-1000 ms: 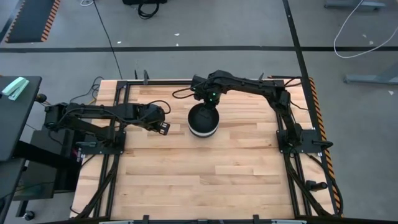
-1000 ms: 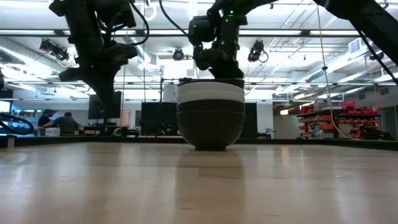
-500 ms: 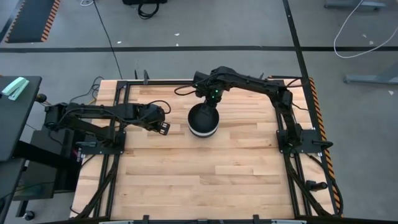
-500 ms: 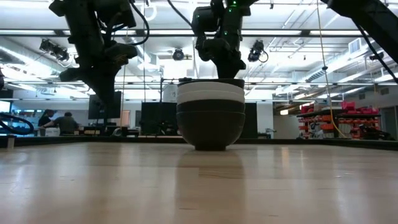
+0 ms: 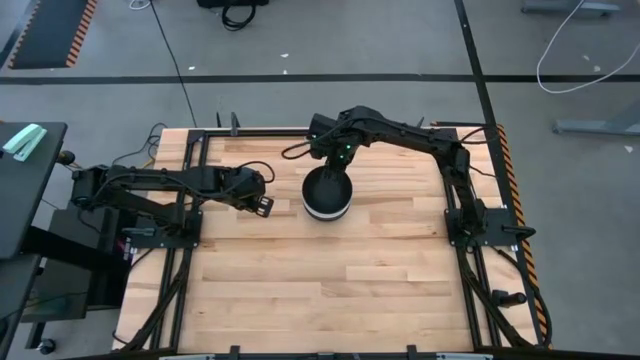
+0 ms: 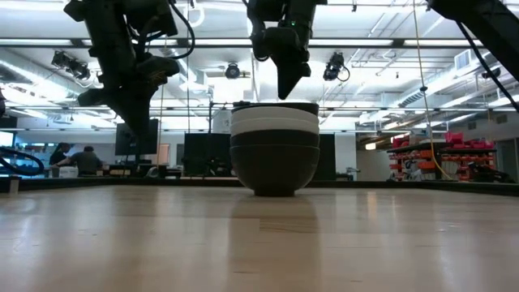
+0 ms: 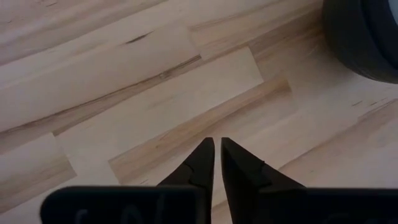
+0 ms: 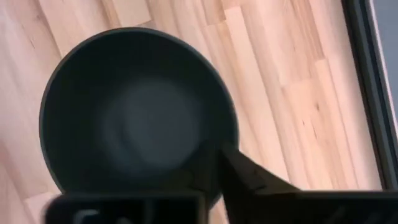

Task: Nest bowls inside each other
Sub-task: Stack the black bowl on top of the white bowl

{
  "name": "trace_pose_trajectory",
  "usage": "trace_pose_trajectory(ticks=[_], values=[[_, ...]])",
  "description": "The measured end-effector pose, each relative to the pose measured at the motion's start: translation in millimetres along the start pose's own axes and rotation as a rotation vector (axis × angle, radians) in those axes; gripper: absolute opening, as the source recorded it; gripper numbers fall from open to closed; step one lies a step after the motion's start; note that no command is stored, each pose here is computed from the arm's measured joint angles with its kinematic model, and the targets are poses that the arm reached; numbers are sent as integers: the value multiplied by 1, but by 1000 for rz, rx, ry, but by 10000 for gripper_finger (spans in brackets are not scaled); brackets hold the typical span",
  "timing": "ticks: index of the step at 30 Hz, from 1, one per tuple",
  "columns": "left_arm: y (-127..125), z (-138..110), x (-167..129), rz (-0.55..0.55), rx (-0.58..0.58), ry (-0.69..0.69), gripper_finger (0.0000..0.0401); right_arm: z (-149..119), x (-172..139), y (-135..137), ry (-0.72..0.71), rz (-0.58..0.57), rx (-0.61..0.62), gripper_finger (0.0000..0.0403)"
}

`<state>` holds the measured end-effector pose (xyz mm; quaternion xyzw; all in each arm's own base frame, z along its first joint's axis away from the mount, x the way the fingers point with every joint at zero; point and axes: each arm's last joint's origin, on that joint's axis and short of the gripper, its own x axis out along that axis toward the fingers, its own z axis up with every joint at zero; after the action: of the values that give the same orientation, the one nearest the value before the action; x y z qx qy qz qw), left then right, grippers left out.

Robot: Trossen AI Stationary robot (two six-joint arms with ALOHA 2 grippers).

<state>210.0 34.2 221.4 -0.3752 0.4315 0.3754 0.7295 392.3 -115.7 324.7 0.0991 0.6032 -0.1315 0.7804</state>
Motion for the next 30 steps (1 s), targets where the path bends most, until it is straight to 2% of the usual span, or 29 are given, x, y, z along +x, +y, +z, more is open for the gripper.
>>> trace_pose_trajectory(ticks=[3, 6, 11, 21, 30], values=[[0, 0, 0, 0, 0, 0, 32, 1, 4, 1, -8, 1, -3, 8], [0, 0, 0, 0, 0, 0, 28, 1, 7, 0, -9, -2, -1, 16], [0, 0, 0, 0, 0, 0, 26, 1, 15, -5, -3, -6, 12, 6], [0, 0, 0, 0, 0, 0, 32, -6, 46, -8, 66, -9, 14, 3], [0, 1, 0, 9, -1, -20, 26, -1, 32, -7, 20, -7, 7, 3]])
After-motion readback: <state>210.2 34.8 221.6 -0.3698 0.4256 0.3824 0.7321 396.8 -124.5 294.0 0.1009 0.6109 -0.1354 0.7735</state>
